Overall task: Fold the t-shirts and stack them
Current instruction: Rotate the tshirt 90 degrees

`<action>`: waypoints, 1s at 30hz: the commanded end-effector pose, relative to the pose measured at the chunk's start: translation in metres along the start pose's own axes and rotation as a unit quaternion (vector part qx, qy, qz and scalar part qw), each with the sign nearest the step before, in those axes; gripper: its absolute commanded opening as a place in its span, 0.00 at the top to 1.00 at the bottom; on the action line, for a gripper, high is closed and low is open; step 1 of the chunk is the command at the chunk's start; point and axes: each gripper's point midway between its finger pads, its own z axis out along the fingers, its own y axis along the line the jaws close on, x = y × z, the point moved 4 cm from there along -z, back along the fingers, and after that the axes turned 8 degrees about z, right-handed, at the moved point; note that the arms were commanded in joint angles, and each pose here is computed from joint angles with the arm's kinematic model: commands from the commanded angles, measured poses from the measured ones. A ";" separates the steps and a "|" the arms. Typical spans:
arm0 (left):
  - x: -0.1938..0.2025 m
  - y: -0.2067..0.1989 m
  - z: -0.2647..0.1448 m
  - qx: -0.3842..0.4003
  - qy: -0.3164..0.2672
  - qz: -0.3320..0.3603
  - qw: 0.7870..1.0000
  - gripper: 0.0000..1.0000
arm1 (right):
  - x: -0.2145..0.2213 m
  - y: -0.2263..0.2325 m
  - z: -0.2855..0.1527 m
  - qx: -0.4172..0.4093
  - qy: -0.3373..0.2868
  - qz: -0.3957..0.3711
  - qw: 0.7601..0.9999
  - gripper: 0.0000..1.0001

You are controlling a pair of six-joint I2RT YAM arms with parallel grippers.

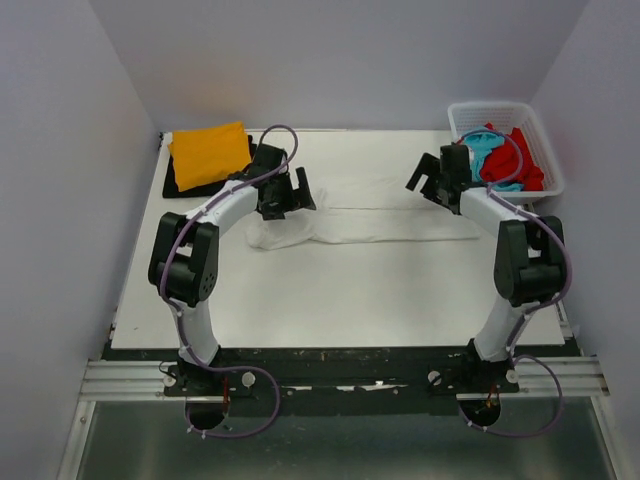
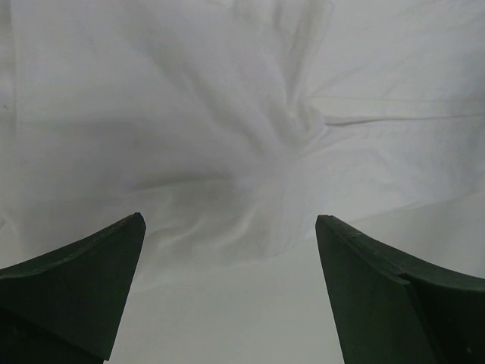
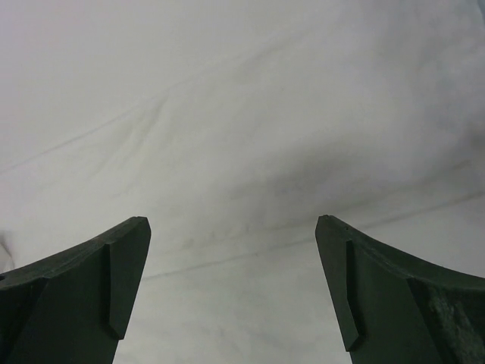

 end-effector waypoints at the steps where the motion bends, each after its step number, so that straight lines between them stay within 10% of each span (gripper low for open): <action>1: 0.029 0.028 0.017 -0.025 0.041 -0.043 0.998 0.01 | -0.013 0.027 0.037 -0.048 0.005 -0.020 0.999 0.00; 12: 0.040 0.052 0.024 -0.059 0.085 -0.075 0.992 0.02 | 0.033 0.011 0.067 -0.012 0.090 0.009 0.996 0.00; 30: -0.003 0.052 0.044 -0.076 0.088 -0.099 0.988 0.01 | 0.257 -0.044 -0.165 -0.021 0.298 0.003 0.954 0.00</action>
